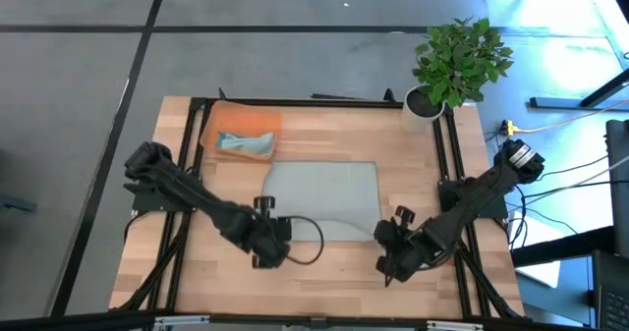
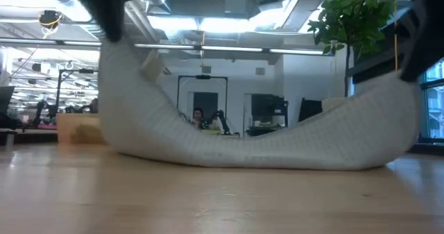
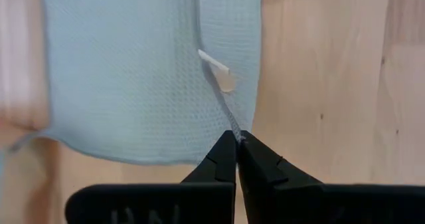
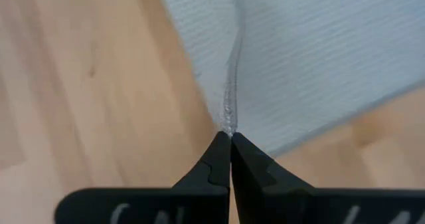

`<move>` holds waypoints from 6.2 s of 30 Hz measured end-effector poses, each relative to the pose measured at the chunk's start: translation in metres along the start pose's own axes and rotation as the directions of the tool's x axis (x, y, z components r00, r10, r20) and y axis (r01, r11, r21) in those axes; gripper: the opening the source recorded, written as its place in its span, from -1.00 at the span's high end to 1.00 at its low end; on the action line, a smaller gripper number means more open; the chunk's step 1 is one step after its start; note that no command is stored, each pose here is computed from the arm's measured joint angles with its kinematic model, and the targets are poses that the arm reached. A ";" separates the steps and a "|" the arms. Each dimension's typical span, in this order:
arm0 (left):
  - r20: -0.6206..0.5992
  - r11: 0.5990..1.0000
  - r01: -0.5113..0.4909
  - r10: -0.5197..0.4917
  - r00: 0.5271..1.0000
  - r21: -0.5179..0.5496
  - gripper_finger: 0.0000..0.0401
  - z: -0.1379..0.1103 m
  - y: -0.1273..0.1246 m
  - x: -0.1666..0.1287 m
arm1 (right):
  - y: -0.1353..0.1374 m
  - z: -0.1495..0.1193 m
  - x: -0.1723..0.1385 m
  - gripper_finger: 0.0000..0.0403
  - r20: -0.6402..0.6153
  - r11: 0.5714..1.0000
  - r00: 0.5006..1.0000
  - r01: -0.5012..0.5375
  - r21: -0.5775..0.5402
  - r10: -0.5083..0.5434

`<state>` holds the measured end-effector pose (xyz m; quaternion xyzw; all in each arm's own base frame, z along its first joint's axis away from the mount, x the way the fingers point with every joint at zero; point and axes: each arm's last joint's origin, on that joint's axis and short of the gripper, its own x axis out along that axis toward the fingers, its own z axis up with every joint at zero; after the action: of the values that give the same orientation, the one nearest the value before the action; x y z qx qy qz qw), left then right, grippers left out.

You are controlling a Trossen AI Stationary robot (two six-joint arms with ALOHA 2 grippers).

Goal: Roll microfiber towels into tight, uniform cylinder then place into a basket
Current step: Fold the gray microfiber cloth

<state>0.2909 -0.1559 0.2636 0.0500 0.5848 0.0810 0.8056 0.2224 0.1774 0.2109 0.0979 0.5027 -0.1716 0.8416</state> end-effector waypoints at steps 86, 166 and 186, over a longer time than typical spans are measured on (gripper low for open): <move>-0.373 0.796 -0.515 0.395 0.840 -0.317 1.00 -0.024 0.150 0.125 | -0.174 0.057 0.108 0.56 -0.039 0.813 0.837 0.540 0.219 -0.546; 0.134 0.952 0.064 -0.025 0.991 -0.300 0.67 -0.021 0.016 0.124 | -0.148 0.041 0.121 -0.08 0.012 0.926 0.969 0.232 0.299 -0.247; 0.127 0.920 -0.171 0.228 0.965 -0.352 0.67 -0.032 0.022 0.098 | -0.111 0.067 0.096 -0.08 0.119 0.978 0.987 0.087 0.191 -0.111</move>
<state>0.2887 -0.1161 0.1655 -0.0229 0.4852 0.2574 0.8354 0.2760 0.0341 0.1592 0.1394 0.4332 -0.2654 0.8500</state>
